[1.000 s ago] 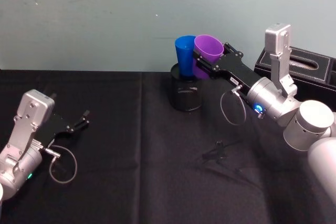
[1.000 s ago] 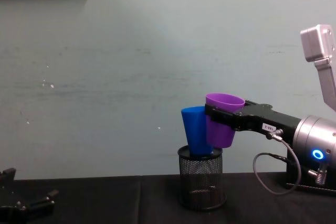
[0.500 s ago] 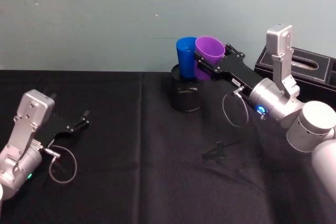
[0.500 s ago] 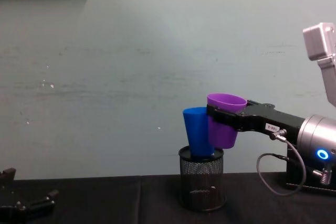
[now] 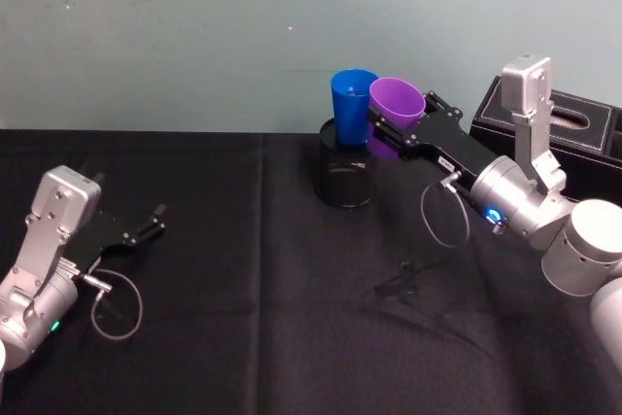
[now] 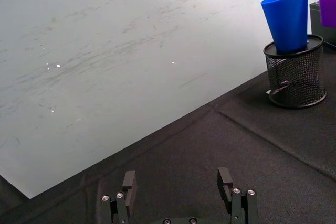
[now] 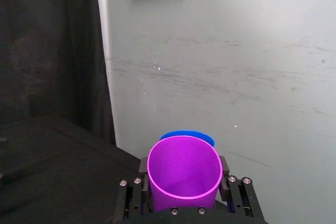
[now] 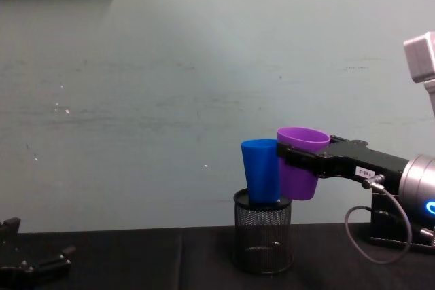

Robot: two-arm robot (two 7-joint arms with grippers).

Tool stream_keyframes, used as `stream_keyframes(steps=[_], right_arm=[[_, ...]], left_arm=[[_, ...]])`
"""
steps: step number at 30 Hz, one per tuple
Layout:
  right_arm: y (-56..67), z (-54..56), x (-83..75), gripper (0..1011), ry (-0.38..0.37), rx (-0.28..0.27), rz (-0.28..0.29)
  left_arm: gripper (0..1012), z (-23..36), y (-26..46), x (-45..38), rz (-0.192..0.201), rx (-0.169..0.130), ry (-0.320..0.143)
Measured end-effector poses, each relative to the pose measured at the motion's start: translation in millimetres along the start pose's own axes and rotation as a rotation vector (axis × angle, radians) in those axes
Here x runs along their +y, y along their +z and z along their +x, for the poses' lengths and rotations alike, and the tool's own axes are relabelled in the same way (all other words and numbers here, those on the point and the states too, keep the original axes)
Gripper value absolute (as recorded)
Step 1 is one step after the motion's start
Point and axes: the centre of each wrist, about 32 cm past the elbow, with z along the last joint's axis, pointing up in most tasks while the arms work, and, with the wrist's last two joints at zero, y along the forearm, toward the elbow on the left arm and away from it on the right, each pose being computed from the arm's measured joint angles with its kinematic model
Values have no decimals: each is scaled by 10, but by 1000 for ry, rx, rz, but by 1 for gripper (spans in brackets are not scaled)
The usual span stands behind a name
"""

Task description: Pick up one cup with a gripper and tap it against the other cup.

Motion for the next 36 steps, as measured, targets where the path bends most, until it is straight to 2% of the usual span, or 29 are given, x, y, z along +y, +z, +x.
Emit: stream_keyframes(steps=[11,19,36], right_arm=[[61,-34,-136,732,-27,-10,-11],[62,-79,-250,732,-44,-17,-27],[61,-77,-249,732,-46,-17,-27]], left_arm=[[1011,0,0,0,0,0,0],[1012,0,0,0,0,0,0],[1011,0,0,0,0,0,0]])
